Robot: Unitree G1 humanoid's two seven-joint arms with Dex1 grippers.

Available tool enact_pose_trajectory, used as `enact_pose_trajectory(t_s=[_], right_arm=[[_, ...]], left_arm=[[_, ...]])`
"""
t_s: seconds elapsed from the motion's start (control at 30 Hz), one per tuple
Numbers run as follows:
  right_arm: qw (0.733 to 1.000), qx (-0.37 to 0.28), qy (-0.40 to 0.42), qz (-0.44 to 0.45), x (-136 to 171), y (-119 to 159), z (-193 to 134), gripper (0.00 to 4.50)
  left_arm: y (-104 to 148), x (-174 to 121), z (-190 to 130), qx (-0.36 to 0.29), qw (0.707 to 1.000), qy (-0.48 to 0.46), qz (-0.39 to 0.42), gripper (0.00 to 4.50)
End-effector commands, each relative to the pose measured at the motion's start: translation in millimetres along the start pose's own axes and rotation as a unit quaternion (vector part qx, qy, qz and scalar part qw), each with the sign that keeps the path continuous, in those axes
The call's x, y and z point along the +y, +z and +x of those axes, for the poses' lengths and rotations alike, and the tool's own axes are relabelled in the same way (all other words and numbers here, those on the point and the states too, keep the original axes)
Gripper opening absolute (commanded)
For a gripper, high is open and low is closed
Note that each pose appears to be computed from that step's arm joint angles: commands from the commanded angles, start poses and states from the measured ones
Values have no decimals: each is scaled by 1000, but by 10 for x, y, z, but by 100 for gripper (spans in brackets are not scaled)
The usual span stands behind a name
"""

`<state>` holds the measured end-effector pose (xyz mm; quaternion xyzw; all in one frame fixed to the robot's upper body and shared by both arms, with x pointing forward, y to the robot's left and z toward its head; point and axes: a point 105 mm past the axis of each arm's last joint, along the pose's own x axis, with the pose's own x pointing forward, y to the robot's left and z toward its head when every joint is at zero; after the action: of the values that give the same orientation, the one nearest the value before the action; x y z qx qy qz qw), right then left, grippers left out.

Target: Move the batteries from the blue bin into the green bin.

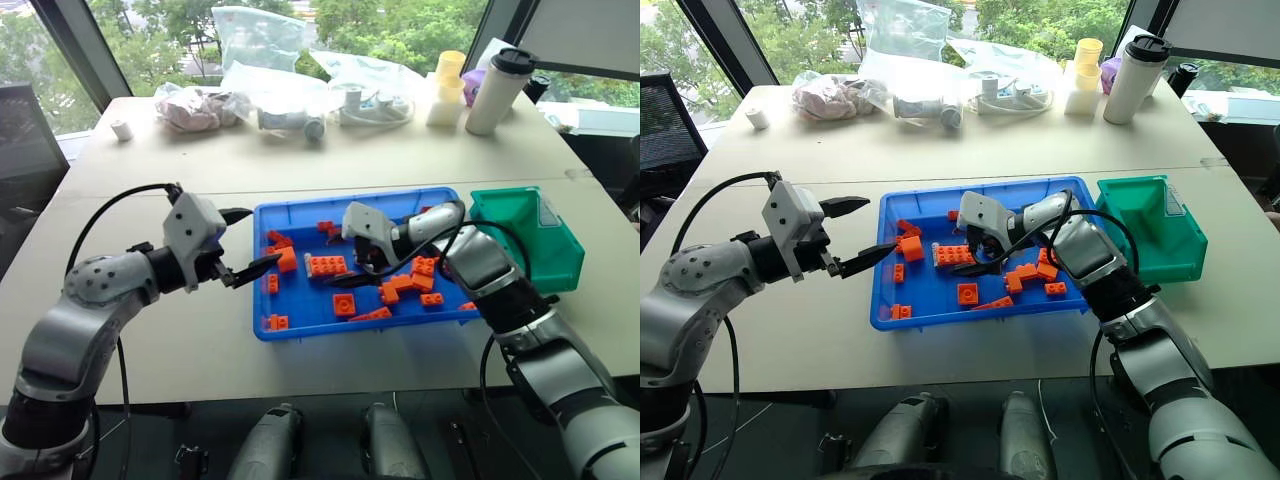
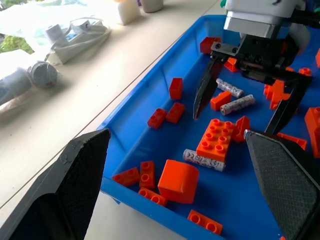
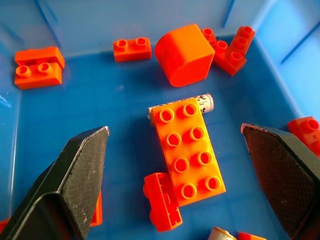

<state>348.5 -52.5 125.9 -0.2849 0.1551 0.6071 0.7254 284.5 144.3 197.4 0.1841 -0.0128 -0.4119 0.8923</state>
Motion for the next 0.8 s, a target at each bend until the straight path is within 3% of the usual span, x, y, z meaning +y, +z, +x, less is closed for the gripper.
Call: enact_pose_trajectory(t_s=[0.03, 0.1, 0.2, 0.37, 0.5, 0.6, 0.8], right_arm=[[1000, -1, -12, -26, -89, 98, 25, 439], [1000, 0, -15, -24, -109, 91, 48, 439], [1000, -3, -17, -24, -135, 110, 70, 362], [999, -7, -28, -33, -189, 172, -20, 106], [999, -17, -38, -36, -224, 229, -94, 106], [994, -31, -100, -38, -425, 323, -458, 106], [984, 25, -171, -34, -577, 3, -943, 106]], left_arm=[[119, 2, -54, -14, 1000, 10, 22, 450], [115, -6, -55, -13, 1000, 11, 22, 450], [104, -8, -57, -11, 1000, 13, 23, 450], [101, -6, -45, -13, 1000, 14, 24, 450], [101, -10, -39, -13, 1000, 14, 24, 450], [108, -29, -36, -17, 1000, 7, 22, 450], [136, -61, -44, -25, 999, -14, 15, 450]])
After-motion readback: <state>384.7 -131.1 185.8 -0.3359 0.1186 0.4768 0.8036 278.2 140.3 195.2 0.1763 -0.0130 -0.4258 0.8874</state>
